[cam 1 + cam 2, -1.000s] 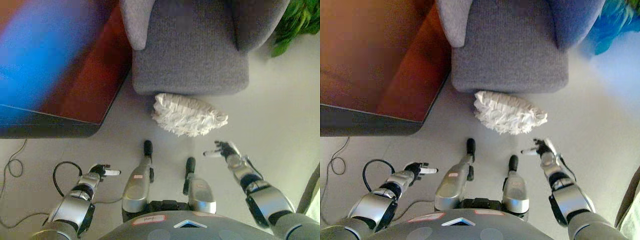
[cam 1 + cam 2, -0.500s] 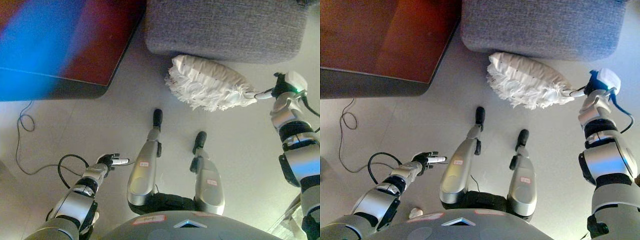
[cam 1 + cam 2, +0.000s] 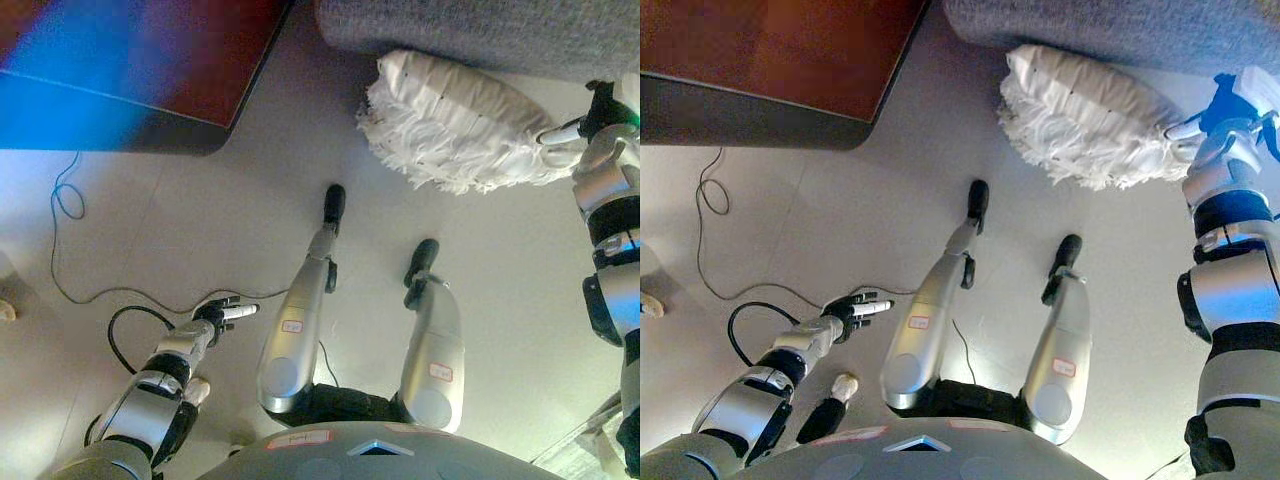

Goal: Pick up the pillow and put it on the sofa.

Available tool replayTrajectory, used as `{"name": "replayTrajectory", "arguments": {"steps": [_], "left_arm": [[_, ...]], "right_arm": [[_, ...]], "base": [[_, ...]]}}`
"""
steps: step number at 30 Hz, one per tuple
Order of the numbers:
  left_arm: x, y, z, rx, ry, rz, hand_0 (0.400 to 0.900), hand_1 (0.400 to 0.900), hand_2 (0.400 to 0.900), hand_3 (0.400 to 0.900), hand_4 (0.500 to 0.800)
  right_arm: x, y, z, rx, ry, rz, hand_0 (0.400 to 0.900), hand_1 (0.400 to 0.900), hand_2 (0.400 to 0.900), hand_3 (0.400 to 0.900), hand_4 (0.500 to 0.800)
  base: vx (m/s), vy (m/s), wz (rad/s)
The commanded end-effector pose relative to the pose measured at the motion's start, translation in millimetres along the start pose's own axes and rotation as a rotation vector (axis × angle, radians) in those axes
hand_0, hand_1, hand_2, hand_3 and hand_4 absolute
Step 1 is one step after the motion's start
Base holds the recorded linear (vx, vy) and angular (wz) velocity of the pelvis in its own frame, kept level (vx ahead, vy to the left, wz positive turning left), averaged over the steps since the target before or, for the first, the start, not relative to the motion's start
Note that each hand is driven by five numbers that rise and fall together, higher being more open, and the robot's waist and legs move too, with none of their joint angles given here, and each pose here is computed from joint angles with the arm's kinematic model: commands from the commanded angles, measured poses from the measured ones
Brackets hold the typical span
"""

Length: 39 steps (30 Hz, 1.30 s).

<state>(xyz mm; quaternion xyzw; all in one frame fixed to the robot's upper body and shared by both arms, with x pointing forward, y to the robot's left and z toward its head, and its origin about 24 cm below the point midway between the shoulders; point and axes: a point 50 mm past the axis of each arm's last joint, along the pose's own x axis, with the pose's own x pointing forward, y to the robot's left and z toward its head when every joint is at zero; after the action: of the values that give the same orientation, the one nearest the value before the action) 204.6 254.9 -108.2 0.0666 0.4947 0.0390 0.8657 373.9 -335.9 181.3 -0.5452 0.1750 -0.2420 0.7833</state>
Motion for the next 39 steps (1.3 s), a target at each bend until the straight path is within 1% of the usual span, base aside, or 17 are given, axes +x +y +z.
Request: {"name": "replayTrajectory", "arguments": {"steps": [1,6,15,21,24,26,27,28,33,35,39], "left_arm": [[-8.1,16.3,-61.5,-0.019,0.194,0.064,0.900,0.900,0.900,0.900,0.800],[-6.2,6.4,-61.5,-0.025,0.168,0.031,0.900,0.900,0.900,0.900,0.800],[-7.3,-0.1,-69.1,-0.070,0.159,0.014,0.900,0.900,0.900,0.900,0.800],[-9.6,-1.2,-74.3,-0.156,0.154,-0.013,0.900,0.900,0.900,0.900,0.800],[-12.2,3.0,-81.0,-0.180,0.160,-0.016,0.900,0.900,0.900,0.900,0.800],[-15.7,8.5,-90.4,-0.206,0.165,-0.005,0.900,0.900,0.900,0.900,0.800],[-16.8,11.2,-92.8,-0.221,0.165,0.003,0.900,0.900,0.900,0.900,0.800],[-18.7,13.1,-98.1,-0.226,0.177,0.008,0.900,0.900,0.900,0.900,0.800],[-24.2,17.5,-111.9,-0.248,0.186,0.005,0.900,0.900,0.900,0.900,0.800],[-24.1,16.9,-110.0,-0.264,0.172,-0.007,0.900,0.900,0.900,0.900,0.800],[-26.1,13.6,-114.5,-0.263,0.168,-0.027,0.900,0.900,0.900,0.900,0.800]], "right_arm": [[4.2,-68.8,-12.7,-0.030,0.024,-0.184,0.900,0.900,0.900,0.900,0.800],[4.9,-59.6,-1.2,0.049,-0.017,-0.158,0.900,0.900,0.900,0.900,0.800],[4.8,-70.3,10.1,0.133,-0.034,-0.181,0.900,0.900,0.900,0.900,0.800],[3.0,-93.4,21.9,0.134,-0.058,-0.252,0.900,0.900,0.900,0.900,0.800],[2.0,-109.5,23.9,0.126,-0.056,-0.291,0.900,0.900,0.900,0.900,0.800],[1.2,-122.0,27.3,0.128,-0.086,-0.279,0.900,0.900,0.900,0.900,0.800],[0.4,-125.1,31.4,0.150,-0.109,-0.258,0.622,0.622,0.622,0.622,0.633],[0.3,-124.5,31.4,0.180,-0.118,-0.245,0.400,0.400,0.400,0.400,0.500],[-3.0,-135.4,33.1,0.247,-0.182,-0.306,0.400,0.400,0.400,0.400,0.500],[-5.0,-143.0,36.0,0.256,-0.202,-0.326,0.400,0.400,0.400,0.400,0.500],[-5.3,-144.9,32.4,0.252,-0.210,-0.326,0.400,0.400,0.400,0.400,0.500]], "base": [[0.009,0.045,0.00],[0.011,0.063,0.01],[-0.009,0.044,0.03],[-0.020,0.049,-0.01],[-0.038,0.035,0.04],[-0.048,0.034,0.03],[0.044,0.010,0.12],[0.049,0.003,0.12],[-0.008,0.005,-0.02],[-0.115,0.063,-0.26],[-0.014,0.042,-0.05]]}}
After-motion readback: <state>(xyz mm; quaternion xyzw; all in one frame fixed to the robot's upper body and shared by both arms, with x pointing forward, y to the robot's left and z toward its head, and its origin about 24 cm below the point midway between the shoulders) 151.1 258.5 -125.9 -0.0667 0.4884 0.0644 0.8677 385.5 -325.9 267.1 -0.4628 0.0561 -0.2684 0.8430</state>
